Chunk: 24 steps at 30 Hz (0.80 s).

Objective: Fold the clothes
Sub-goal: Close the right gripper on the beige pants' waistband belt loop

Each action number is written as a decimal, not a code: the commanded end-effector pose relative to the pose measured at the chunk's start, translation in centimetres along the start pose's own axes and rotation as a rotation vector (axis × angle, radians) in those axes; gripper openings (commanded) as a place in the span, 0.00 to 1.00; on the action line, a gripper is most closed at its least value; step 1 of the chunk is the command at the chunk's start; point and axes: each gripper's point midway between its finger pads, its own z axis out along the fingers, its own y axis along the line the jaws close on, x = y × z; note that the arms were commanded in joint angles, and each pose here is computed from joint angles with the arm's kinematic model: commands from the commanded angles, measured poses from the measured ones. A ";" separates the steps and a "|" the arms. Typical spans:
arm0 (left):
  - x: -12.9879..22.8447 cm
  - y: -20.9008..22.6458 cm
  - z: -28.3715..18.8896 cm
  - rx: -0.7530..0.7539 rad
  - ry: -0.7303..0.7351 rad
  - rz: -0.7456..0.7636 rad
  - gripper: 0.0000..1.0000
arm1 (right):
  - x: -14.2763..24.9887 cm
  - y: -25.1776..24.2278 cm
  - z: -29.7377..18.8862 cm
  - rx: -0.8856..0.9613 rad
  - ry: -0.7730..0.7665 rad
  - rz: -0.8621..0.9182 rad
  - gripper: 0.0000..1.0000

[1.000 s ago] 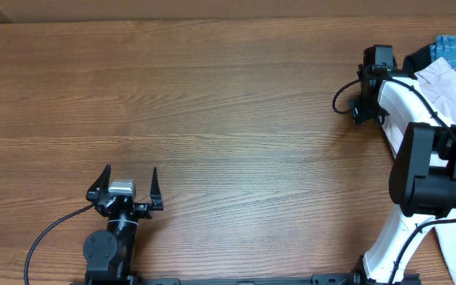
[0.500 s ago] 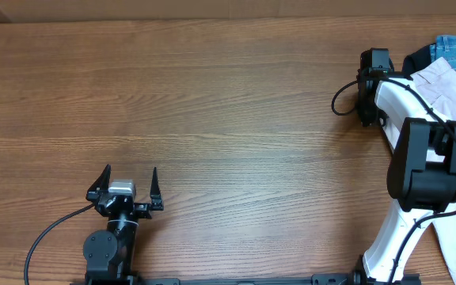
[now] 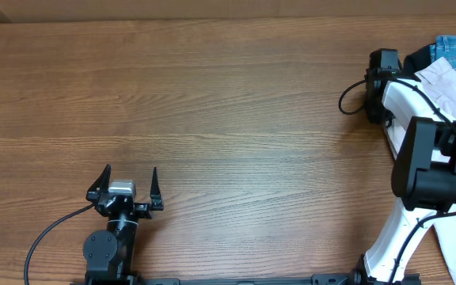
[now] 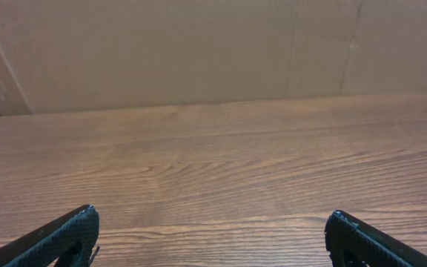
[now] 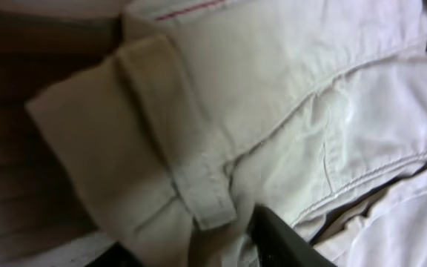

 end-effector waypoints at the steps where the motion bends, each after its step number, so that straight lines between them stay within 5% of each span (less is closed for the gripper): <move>1: 0.0 -0.1 0.0 0.004 -0.004 0.013 1.00 | 0.1 0.0 0.6 -0.026 0.002 0.018 0.54; 19: 0.0 -0.1 0.0 0.004 -0.004 0.013 1.00 | -0.4 2.7 0.7 -0.183 -0.036 -0.006 0.61; 24: 0.0 -0.1 0.0 0.004 -0.004 0.013 1.00 | 0.0 3.9 1.2 -0.228 -0.023 -0.047 0.82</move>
